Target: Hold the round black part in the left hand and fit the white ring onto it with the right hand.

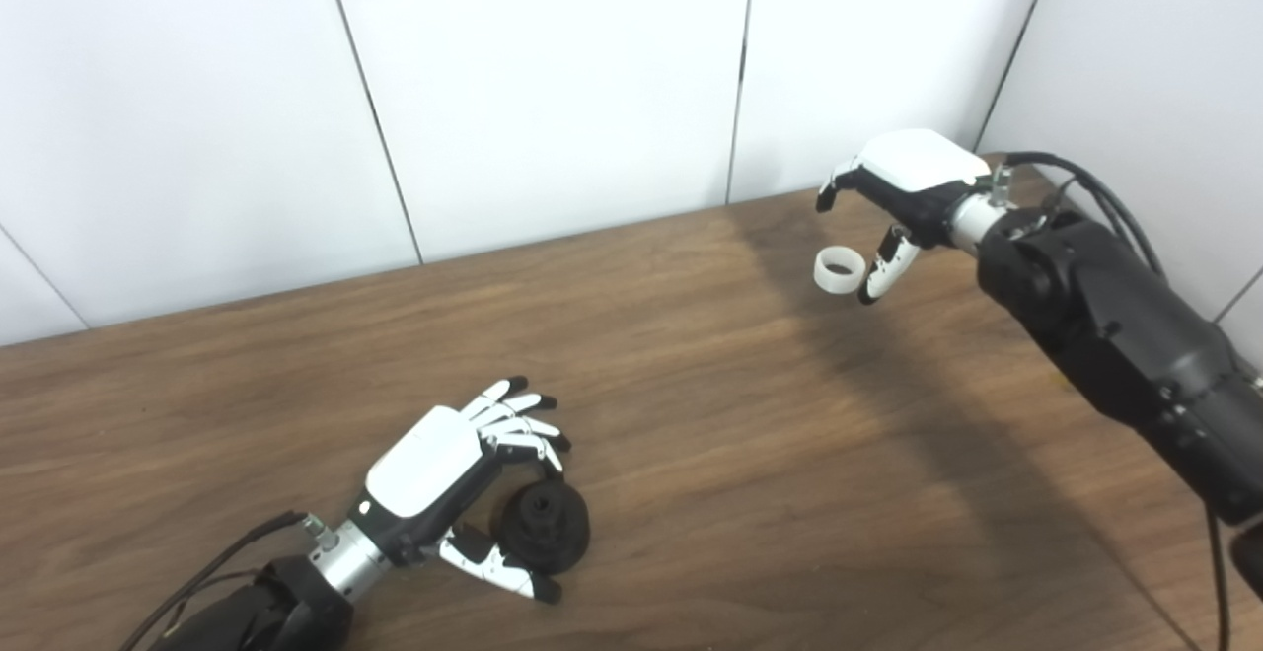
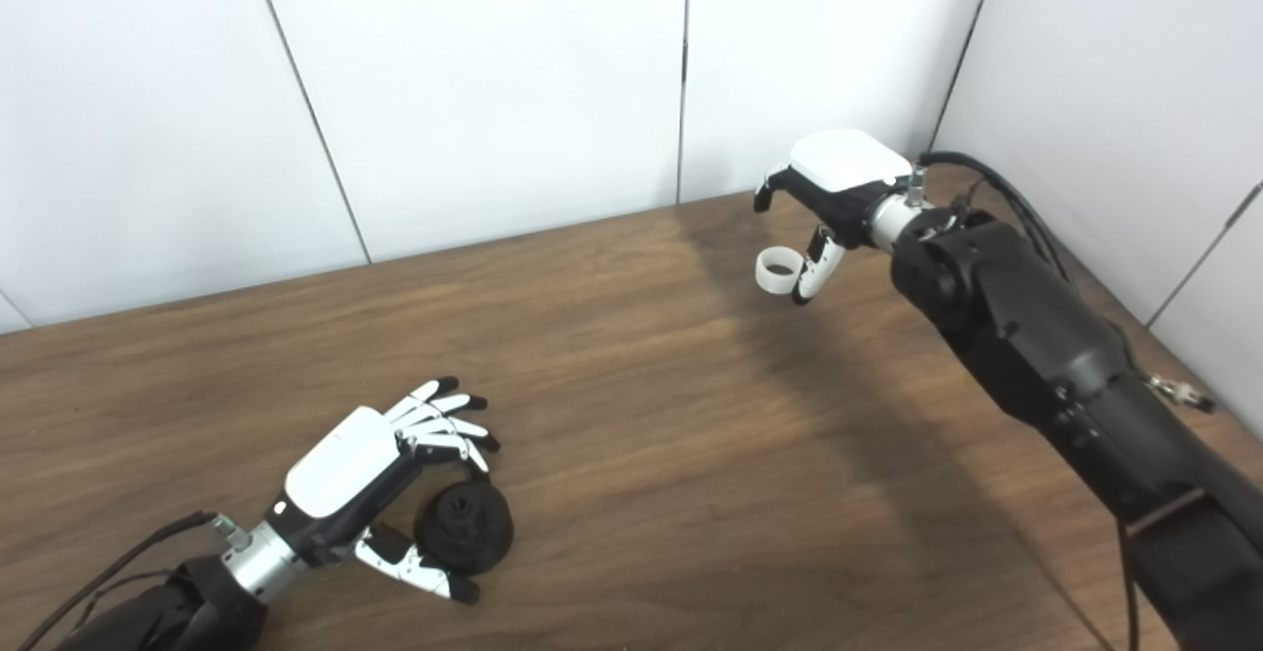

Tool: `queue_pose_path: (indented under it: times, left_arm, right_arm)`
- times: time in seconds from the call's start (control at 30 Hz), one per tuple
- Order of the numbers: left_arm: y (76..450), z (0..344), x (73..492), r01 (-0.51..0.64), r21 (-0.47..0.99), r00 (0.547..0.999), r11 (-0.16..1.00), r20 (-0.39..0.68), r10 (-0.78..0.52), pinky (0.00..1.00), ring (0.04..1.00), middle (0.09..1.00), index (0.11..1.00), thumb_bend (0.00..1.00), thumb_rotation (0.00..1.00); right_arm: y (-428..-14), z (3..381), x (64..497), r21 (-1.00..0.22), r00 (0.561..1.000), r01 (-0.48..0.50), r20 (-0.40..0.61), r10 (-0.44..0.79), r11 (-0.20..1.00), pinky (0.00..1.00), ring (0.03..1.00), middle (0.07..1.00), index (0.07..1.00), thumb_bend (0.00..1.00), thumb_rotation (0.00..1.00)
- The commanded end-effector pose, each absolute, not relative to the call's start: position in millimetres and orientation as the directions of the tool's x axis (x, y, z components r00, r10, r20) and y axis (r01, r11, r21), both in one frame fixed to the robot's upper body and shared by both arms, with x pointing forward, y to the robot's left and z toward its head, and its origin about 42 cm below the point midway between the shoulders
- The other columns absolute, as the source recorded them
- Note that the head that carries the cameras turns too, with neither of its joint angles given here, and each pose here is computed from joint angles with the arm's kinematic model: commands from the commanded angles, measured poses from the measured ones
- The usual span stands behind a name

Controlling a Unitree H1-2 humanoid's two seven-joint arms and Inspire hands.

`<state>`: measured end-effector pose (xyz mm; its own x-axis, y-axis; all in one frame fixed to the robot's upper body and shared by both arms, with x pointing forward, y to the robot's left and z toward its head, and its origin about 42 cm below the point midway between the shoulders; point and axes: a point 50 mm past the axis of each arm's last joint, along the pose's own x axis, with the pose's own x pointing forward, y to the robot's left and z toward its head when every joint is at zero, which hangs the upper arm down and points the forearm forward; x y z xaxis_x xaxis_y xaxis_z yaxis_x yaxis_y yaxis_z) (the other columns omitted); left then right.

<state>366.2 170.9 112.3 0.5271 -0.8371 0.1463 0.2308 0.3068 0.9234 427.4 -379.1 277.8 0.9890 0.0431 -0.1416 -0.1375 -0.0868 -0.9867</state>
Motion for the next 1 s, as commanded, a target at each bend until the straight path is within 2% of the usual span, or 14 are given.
queue_pose_path:
  times: [0.0,0.23,0.43,0.97]
  left_arm:
    - [178,92,356,0.270,0.919,0.554,0.287,0.096,-0.827,0.97,0.888,0.728,0.482,0.52,0.05]
    - [178,92,354,0.272,0.918,0.550,0.289,0.098,-0.830,0.98,0.894,0.729,0.482,0.52,0.05]
    - [177,94,352,0.276,0.913,0.548,0.301,0.108,-0.830,0.99,0.890,0.727,0.482,0.52,0.05]
    - [178,95,343,0.297,0.903,0.544,0.311,0.108,-0.832,0.97,0.885,0.722,0.482,0.52,0.05]
  right_arm:
    - [-380,308,439,-0.991,0.997,-0.051,-0.057,0.050,-0.120,0.84,0.916,0.862,0.743,0.87,0.13]
    - [-386,308,448,-0.982,0.995,-0.099,-0.099,-0.008,-0.162,0.86,0.927,0.871,0.765,0.87,0.15]
    - [-391,311,449,-0.979,0.994,-0.104,-0.098,-0.038,-0.175,0.86,0.928,0.878,0.777,0.88,0.16]
    - [-397,308,451,-0.977,0.992,-0.119,-0.111,-0.052,-0.176,0.85,0.923,0.879,0.780,0.87,0.17]
